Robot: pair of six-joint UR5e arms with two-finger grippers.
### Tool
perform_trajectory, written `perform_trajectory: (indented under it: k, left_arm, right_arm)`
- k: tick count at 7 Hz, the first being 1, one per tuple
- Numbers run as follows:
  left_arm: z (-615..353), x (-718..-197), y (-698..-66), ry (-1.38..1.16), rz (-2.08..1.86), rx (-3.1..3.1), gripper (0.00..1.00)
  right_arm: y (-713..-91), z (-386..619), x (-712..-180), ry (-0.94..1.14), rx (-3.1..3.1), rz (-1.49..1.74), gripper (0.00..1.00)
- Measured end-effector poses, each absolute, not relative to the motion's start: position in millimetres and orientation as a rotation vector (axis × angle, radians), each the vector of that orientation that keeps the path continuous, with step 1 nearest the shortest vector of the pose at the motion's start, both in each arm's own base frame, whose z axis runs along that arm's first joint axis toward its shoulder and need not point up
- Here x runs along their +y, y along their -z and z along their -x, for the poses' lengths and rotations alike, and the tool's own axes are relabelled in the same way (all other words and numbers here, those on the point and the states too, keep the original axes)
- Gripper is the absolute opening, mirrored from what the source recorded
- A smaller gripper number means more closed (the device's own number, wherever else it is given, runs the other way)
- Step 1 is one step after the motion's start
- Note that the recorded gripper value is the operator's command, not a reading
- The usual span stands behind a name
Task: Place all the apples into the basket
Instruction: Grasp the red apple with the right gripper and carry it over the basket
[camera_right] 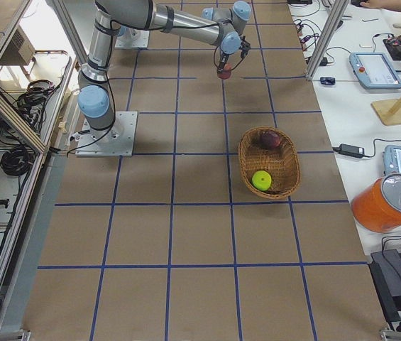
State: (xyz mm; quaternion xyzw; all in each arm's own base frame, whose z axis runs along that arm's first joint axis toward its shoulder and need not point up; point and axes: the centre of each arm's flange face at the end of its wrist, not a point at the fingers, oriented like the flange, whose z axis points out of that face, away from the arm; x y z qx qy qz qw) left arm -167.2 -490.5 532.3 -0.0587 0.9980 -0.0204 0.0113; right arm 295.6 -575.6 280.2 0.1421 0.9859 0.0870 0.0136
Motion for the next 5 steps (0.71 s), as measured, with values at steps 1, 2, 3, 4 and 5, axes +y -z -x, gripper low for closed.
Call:
perform_trajectory:
  k: [1, 2, 3, 4, 5]
  left_arm:
    - [167, -490, -532, 0.064, 0.183, 3.113, 1.00]
    - [167, -490, -533, 0.064, 0.183, 3.113, 1.00]
    - [167, -490, -532, 0.064, 0.183, 3.113, 1.00]
    - [167, -490, -533, 0.065, 0.183, 3.111, 1.00]
    - [167, -491, -533, 0.065, 0.183, 3.110, 1.00]
  right_arm:
    - [-314, -242, -584, -0.243, 3.092, -0.406, 0.00]
    - [-339, -181, -591, -0.222, 3.125, -0.341, 0.00]
    - [-357, -115, -598, -0.199, 3.175, -0.246, 0.00]
    - [-367, -48, -605, -0.189, 3.219, -0.120, 0.00]
    - [-368, 14, -610, -0.174, 3.238, -0.012, 0.00]
